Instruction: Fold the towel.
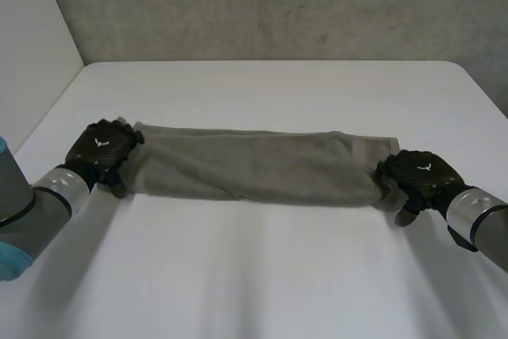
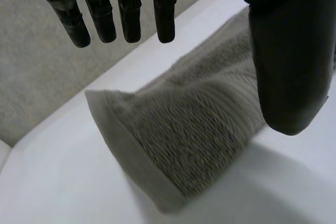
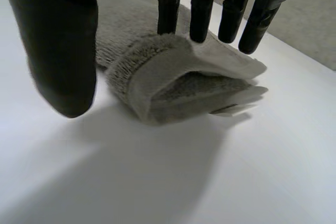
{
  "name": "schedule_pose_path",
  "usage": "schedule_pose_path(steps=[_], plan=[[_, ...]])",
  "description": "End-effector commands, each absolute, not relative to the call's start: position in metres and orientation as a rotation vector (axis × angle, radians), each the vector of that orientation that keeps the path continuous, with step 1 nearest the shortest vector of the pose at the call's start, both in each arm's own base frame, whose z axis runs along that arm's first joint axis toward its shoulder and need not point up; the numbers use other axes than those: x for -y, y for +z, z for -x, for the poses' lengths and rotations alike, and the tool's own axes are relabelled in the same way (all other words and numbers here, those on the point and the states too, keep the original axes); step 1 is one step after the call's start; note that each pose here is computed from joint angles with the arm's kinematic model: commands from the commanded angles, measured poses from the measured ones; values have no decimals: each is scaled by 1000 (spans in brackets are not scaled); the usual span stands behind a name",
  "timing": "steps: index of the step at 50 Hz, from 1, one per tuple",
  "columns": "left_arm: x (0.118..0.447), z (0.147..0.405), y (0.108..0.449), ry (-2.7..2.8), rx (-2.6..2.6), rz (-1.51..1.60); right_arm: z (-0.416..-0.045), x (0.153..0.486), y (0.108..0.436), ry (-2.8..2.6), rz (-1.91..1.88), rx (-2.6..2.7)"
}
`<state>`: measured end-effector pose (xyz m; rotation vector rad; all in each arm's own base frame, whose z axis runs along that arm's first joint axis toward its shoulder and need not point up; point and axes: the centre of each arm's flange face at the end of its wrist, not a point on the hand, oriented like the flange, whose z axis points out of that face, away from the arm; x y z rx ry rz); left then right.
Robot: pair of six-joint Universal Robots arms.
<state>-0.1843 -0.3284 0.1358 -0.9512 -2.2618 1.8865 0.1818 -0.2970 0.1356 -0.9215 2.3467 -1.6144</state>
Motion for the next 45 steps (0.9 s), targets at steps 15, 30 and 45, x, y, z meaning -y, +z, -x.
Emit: schedule_pose_path(steps=[15,30,45], plan=[[339,183,115,1954,2319,1002,-167,331,134,-1822,862,-2318],[333,192,115,1946,2298,1053,-140,331,139,-1799,867,-2413],[315,193,110,1871,2324,1058,-141,319,140,-1813,845,-2409]])
